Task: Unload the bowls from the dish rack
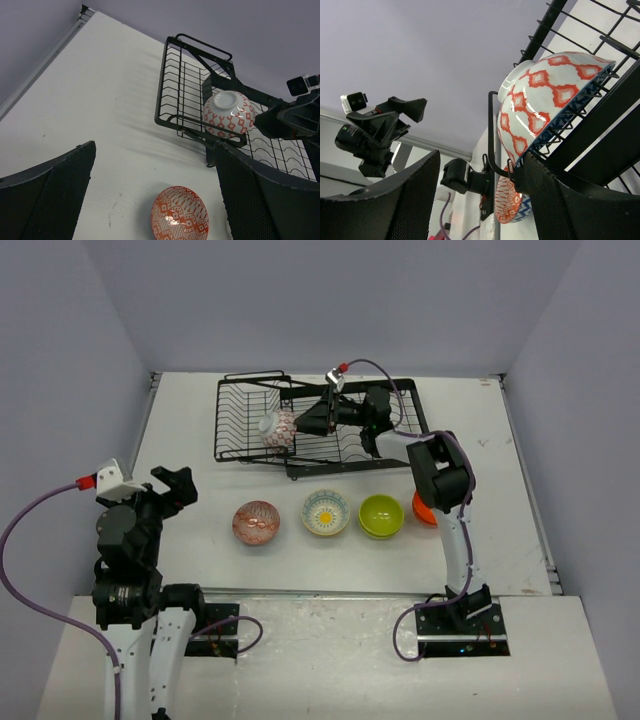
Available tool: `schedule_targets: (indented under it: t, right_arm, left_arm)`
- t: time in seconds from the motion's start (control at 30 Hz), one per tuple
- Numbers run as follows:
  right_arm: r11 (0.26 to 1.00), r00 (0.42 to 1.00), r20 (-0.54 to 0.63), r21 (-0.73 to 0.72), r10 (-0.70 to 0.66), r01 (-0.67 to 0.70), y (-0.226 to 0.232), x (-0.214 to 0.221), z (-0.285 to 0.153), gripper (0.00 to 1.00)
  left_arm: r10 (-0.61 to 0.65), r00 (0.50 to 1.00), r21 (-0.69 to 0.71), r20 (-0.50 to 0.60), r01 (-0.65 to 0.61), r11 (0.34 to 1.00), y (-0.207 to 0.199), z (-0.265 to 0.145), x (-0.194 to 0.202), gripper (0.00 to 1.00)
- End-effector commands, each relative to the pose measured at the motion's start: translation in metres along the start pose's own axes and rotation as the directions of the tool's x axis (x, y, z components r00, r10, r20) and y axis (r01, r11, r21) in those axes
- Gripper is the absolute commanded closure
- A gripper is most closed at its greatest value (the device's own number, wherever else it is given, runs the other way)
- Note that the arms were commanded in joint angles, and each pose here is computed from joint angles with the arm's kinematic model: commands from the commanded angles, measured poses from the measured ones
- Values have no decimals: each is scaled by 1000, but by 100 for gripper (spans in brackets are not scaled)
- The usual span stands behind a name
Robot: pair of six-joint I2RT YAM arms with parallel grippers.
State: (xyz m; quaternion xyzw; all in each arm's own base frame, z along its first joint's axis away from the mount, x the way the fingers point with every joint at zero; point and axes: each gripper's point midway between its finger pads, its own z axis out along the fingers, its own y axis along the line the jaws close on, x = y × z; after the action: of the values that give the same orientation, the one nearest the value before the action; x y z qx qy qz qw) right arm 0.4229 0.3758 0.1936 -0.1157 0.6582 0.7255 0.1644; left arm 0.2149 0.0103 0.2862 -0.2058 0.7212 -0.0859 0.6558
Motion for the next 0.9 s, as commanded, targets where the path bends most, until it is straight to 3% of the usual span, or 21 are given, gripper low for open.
schedule_targets:
  t: [0.0, 0.4, 0.87]
  right_arm:
    - [999, 999, -34, -38, -30, 29, 7, -1, 2, 32]
    - [998, 999, -34, -56, 29, -31, -3, 4, 11, 33]
    - [992, 1000, -28, -123, 4, -7, 14, 5, 15, 35]
  left_arm:
    - [23, 999, 32, 43, -24, 999, -6, -2, -10, 0]
    - [22, 999, 32, 46, -24, 999, -6, -3, -10, 0]
    - [24, 999, 38, 45, -25, 999, -7, -3, -10, 0]
